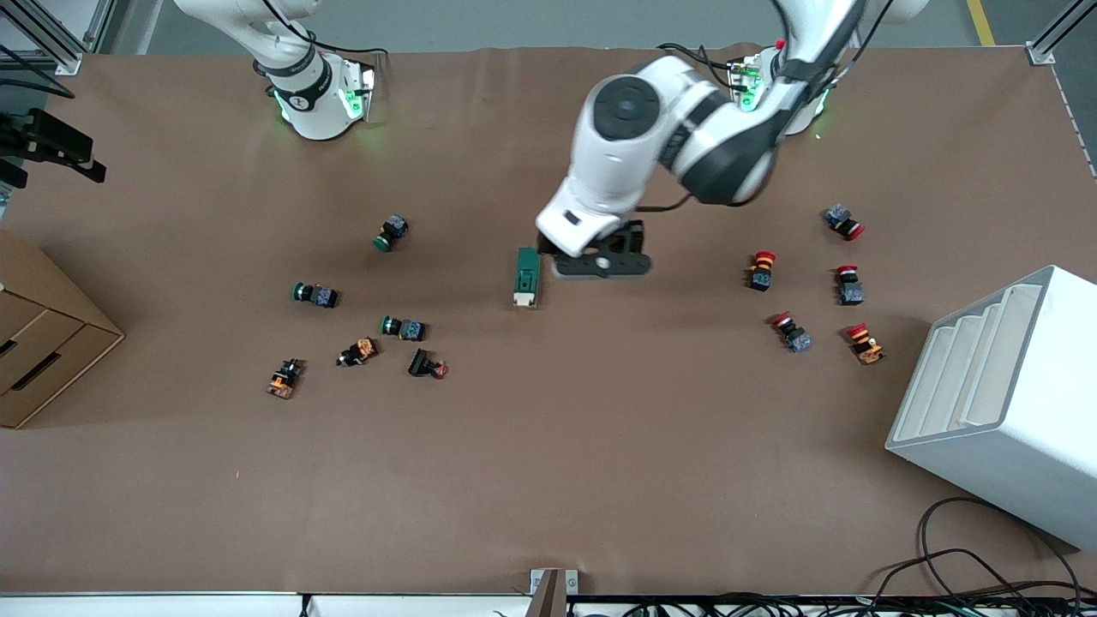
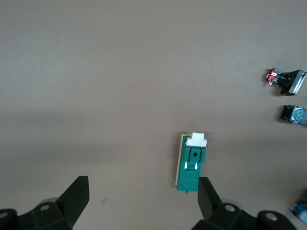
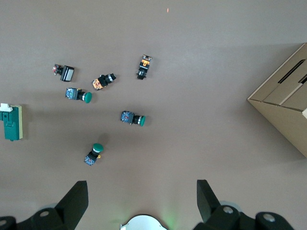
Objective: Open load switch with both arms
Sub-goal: 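Move the left gripper over the green switch and grip its body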
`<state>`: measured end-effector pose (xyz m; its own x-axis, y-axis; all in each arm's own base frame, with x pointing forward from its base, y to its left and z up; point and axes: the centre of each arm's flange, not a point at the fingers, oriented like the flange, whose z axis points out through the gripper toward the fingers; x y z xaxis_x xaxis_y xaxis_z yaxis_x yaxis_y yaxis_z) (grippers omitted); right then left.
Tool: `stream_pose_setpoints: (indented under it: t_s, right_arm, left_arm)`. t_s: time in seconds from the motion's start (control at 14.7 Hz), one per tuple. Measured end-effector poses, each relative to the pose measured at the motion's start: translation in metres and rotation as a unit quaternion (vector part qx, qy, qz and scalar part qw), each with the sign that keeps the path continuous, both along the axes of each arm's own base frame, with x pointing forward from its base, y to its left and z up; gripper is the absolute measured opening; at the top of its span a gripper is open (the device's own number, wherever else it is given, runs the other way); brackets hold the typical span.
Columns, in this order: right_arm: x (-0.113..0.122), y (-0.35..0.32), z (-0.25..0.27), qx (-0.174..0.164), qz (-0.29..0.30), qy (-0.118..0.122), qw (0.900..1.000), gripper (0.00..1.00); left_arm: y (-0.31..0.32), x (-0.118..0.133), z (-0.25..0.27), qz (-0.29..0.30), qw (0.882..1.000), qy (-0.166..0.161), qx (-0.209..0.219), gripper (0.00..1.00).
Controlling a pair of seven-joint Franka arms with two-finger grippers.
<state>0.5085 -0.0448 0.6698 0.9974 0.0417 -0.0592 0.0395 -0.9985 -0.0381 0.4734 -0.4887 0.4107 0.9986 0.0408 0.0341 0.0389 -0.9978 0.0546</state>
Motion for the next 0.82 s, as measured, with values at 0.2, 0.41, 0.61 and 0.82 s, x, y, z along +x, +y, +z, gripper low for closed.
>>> stream_pose_setpoints:
  t_s: [0.2, 0.41, 0.61, 0.82]
  right_arm:
    - [0.002, -0.008, -0.005, 0.001, -0.006, 0.006, 1.0, 1.0]
    - [0.006, -0.005, -0.02, 0.001, -0.02, 0.034, 0.999, 1.0]
    - [0.01, 0.024, -0.032, -0.014, -0.123, 0.053, 0.991, 1.0]
    - [0.016, 0.093, -0.057, -0.043, -0.242, 0.078, 0.966, 1.0]
  left_arm:
    - [-0.053, -0.044, -0.045, 0.026, 0.999, -0.036, 0.024, 1.0]
    - [-0.095, -0.095, -0.092, 0.04, 0.996, -0.077, 0.039, 1.0]
    - [-0.115, -0.152, -0.132, 0.031, 0.991, -0.118, 0.06, 1.0]
    - [-0.115, -0.198, -0.168, 0.009, 0.983, -0.16, 0.086, 0.99]
